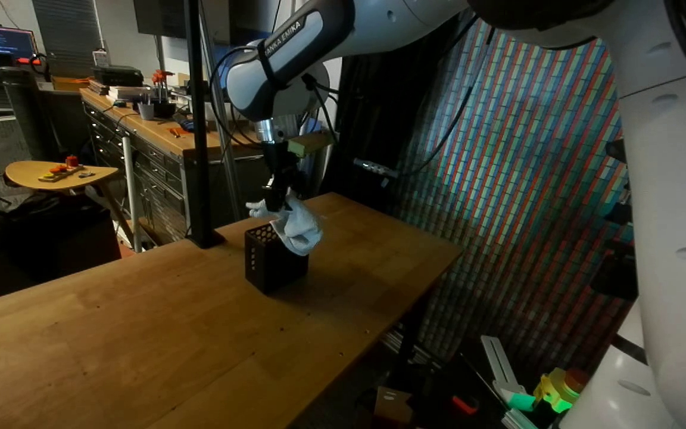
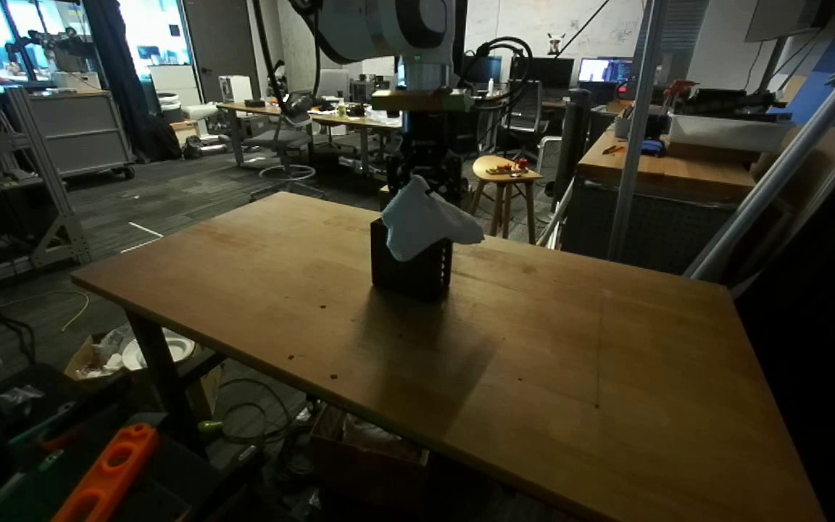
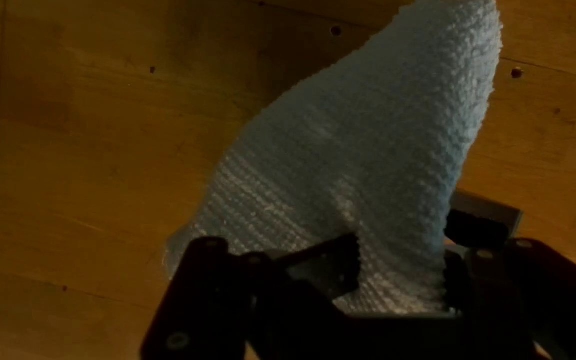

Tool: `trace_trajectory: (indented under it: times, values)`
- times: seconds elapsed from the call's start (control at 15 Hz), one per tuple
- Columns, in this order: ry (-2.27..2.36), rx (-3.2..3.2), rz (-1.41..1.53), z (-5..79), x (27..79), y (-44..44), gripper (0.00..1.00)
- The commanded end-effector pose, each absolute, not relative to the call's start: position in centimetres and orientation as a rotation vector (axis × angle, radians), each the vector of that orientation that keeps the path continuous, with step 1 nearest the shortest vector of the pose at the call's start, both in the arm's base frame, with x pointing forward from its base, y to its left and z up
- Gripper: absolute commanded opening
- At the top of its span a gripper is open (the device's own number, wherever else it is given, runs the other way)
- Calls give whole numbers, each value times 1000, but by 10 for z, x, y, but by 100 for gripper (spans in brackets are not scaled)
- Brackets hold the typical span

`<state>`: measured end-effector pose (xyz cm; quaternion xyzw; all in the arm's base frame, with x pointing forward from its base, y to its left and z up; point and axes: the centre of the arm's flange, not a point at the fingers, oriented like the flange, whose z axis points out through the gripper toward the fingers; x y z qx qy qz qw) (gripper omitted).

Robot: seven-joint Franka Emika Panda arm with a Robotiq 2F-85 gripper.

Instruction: Put the towel in the box

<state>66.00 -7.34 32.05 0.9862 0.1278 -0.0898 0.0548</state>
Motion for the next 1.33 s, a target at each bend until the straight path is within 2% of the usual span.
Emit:
trace_trajectory:
  times: [0.0,0.4,1.27]
  values:
    - [365,2974,-280,330,678,-68,6]
    - [260,2997,-307,315,683,-78,6]
    - [188,3253,-319,272,684,-35,6]
